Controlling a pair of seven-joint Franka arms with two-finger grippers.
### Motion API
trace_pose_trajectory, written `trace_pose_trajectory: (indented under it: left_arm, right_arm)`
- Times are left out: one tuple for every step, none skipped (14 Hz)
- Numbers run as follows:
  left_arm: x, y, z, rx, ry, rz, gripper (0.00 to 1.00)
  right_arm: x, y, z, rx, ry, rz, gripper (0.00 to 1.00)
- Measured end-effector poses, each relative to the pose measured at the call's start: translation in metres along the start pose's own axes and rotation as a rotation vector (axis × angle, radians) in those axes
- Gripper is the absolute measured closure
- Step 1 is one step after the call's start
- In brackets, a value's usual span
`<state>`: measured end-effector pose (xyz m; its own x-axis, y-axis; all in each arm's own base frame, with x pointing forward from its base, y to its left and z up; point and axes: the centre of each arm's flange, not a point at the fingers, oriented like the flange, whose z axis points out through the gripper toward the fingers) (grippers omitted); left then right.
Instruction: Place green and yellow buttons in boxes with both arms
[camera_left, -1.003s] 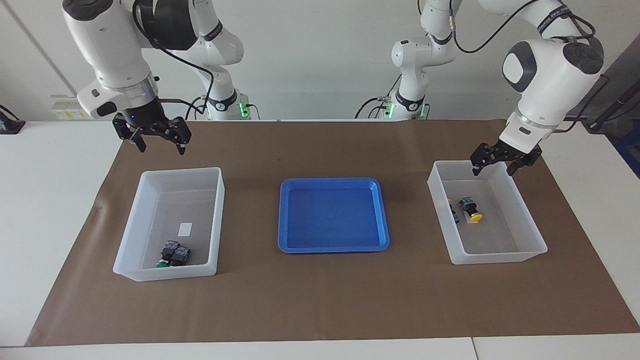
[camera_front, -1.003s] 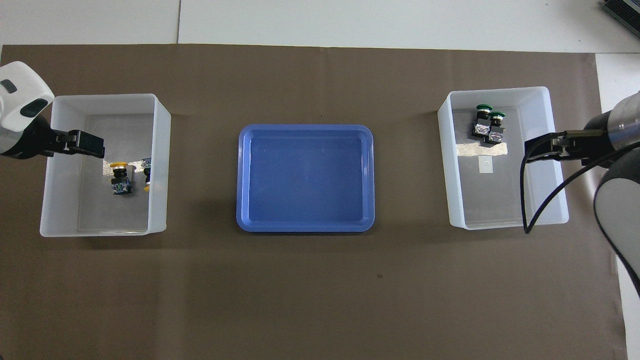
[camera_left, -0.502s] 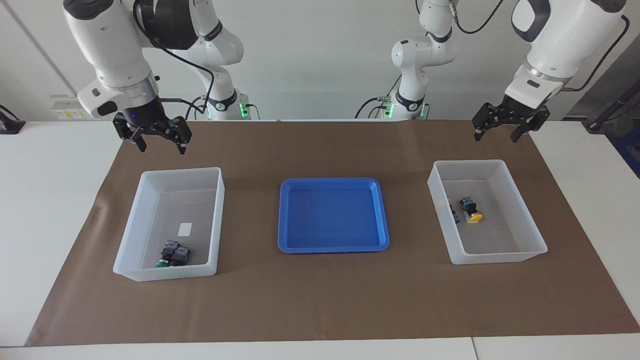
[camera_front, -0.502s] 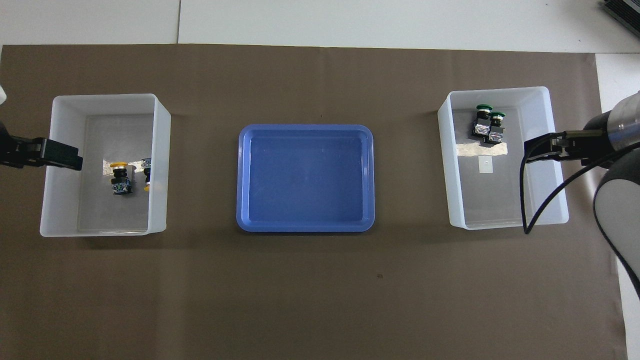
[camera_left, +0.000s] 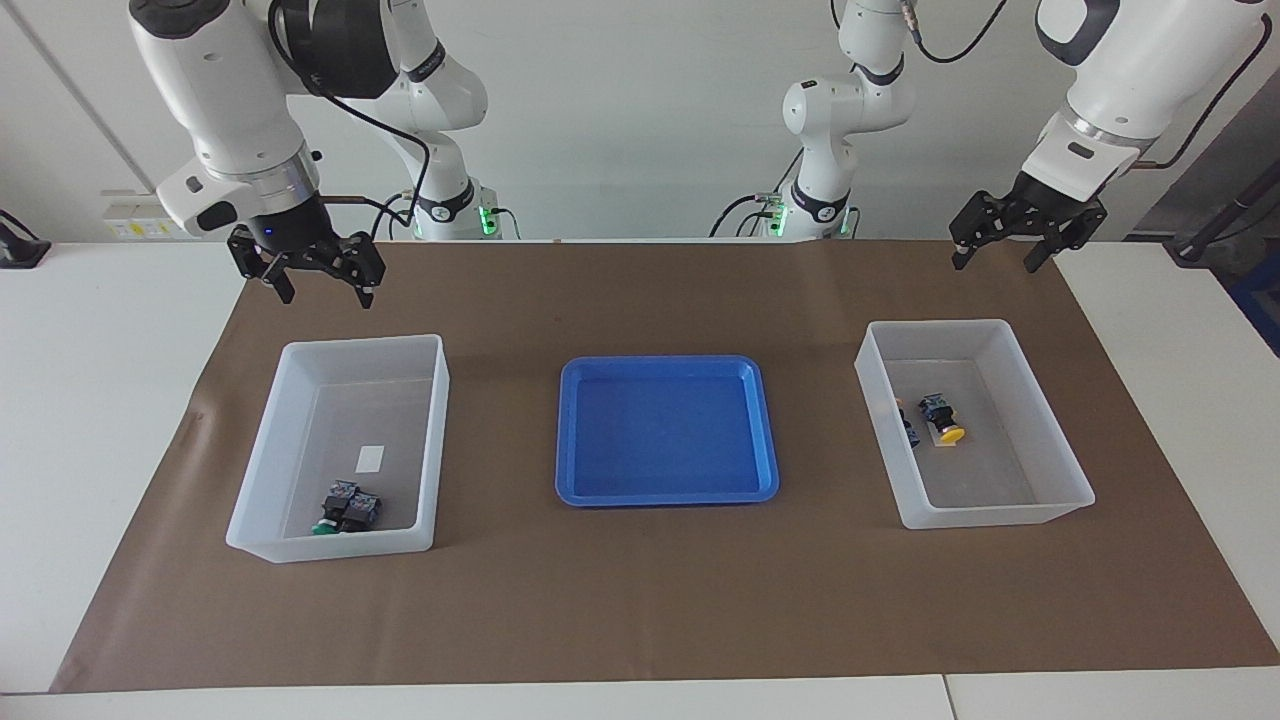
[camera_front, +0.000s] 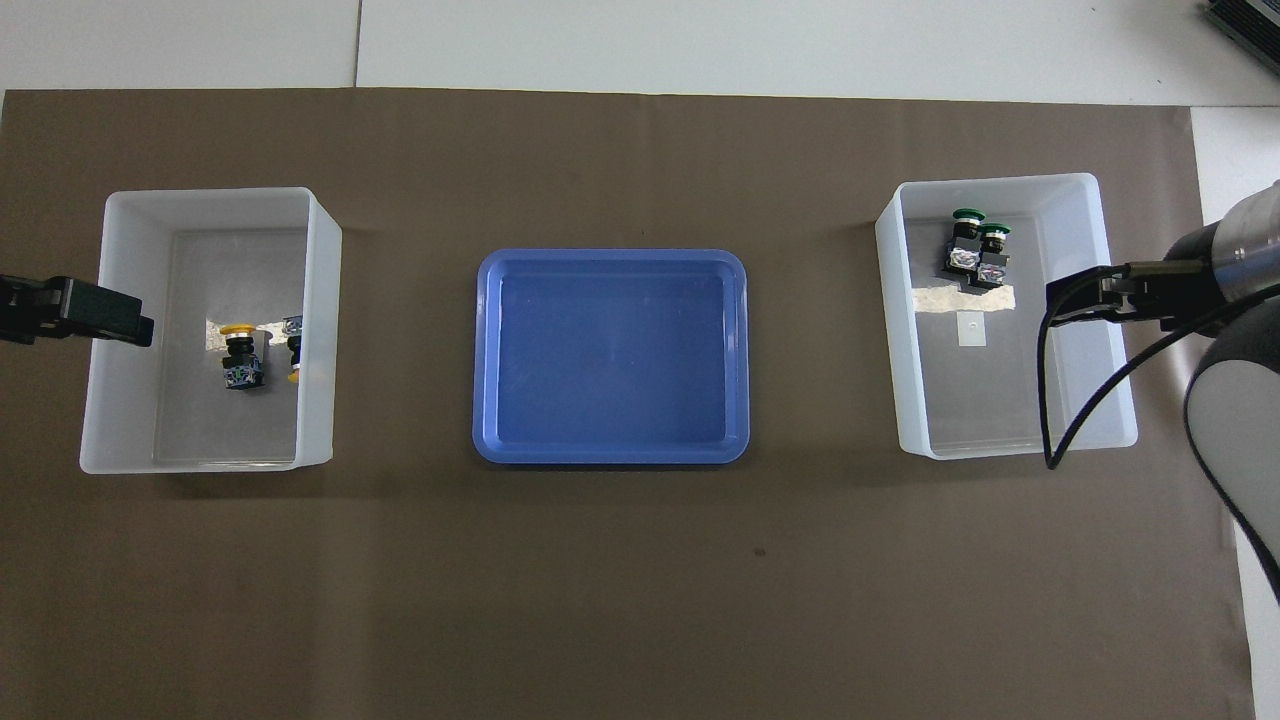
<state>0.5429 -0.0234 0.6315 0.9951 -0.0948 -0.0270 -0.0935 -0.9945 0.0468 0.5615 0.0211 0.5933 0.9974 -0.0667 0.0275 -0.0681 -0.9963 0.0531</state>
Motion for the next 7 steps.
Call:
trace_pose_trajectory:
  left_arm:
    - [-0.0009, 0.0003, 0.0001, 0.0, -0.006, -0.001, 0.0]
    - [-0.002, 0.0007, -0.0003, 0.0, -0.009, -0.005, 0.0]
    - [-0.0032, 0.0011, -0.0009, 0.0, -0.013, -0.008, 0.0]
    - [-0.0038, 0.0012, -0.0012, 0.0, -0.015, -0.009, 0.0]
    - [-0.0042, 0.0014, -0.0012, 0.0, -0.017, -0.009, 0.0]
    - [-0.0042, 0.0019, -0.0011, 0.0, -0.018, -0.008, 0.0]
    - [-0.0042, 0.0029, -0.001, 0.0, -0.018, -0.007, 0.0]
  right_arm:
    - [0.0, 0.0, 0.0, 0.0, 0.0, 0.0, 0.0]
    - [0.0, 0.0, 0.0, 0.0, 0.0, 0.0, 0.0]
    - [0.0, 0.0, 0.0, 0.0, 0.0, 0.0, 0.0]
    - [0.0, 0.0, -0.0001, 0.0, 0.0, 0.0, 0.0]
    - [0.0, 0.0, -0.0001, 0.0, 0.0, 0.0, 0.0]
    - [-0.0001, -0.0001, -0.0001, 0.001, 0.0, 0.0, 0.0]
    - [-0.0001, -0.0005, -0.0001, 0.005, 0.0, 0.0, 0.0]
